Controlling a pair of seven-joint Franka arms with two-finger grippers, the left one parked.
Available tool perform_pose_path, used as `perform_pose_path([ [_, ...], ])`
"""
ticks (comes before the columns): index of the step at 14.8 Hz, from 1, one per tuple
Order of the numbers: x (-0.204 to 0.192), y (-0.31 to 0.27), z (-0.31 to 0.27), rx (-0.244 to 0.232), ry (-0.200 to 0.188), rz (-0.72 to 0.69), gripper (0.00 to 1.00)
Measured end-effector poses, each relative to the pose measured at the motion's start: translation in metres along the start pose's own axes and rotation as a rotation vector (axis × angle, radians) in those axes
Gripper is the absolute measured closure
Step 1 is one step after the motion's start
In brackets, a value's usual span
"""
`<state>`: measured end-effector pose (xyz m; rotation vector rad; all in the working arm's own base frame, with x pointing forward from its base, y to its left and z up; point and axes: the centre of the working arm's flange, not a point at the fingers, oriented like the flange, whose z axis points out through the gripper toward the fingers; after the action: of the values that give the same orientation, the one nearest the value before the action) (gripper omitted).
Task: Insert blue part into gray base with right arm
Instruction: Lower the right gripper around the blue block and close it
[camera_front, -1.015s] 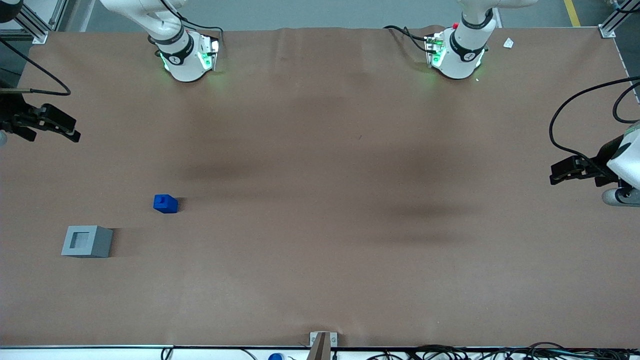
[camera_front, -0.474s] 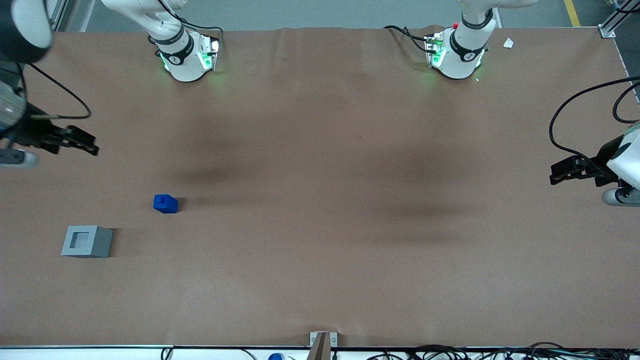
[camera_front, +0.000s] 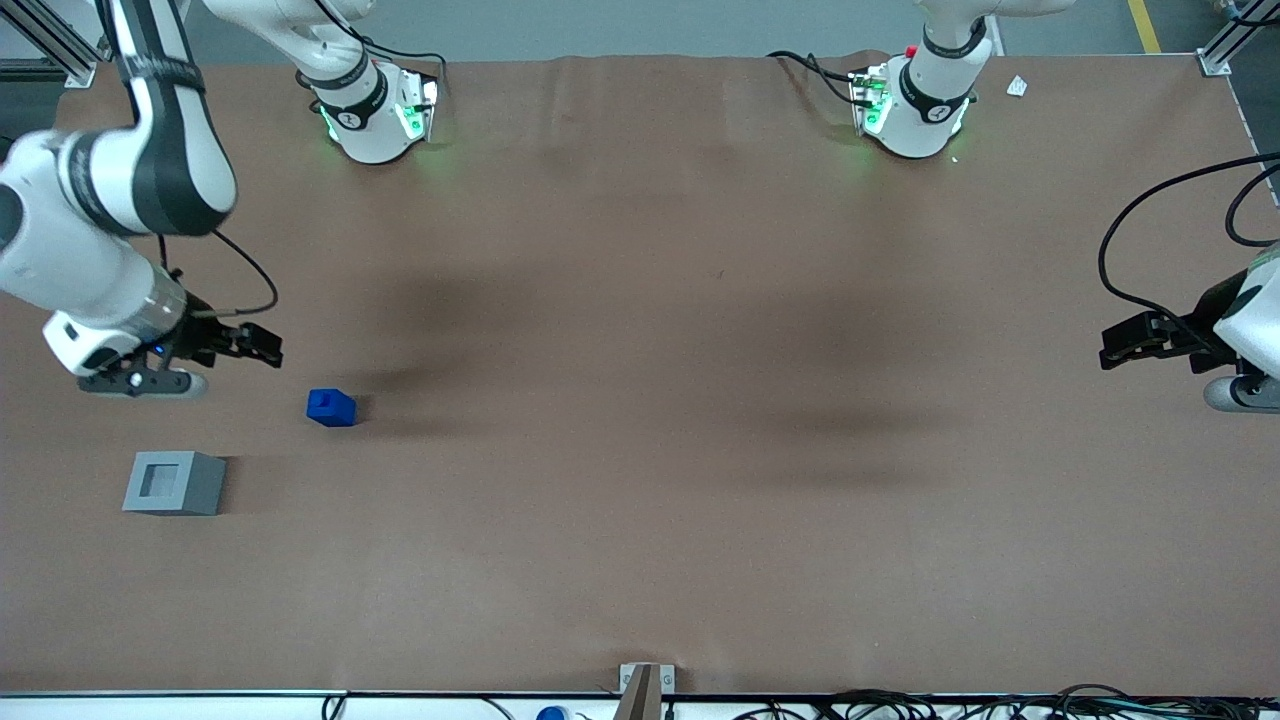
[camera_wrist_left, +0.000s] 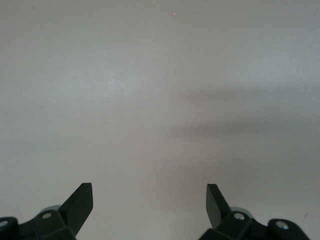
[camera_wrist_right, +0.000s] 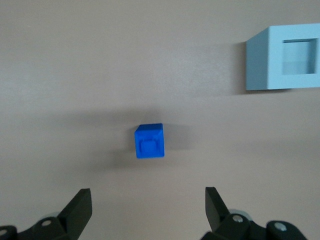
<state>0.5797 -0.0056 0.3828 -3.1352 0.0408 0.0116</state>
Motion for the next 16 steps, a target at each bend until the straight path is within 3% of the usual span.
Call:
perform_pose_path([
  [3, 0.011, -0.001, 0.047, -0.003, -0.010, -0.003, 0.01],
  [8, 0.013, -0.003, 0.106, -0.005, 0.013, -0.007, 0.06],
  [16, 0.002, -0.014, 0.145, -0.003, -0.026, -0.027, 0.15],
])
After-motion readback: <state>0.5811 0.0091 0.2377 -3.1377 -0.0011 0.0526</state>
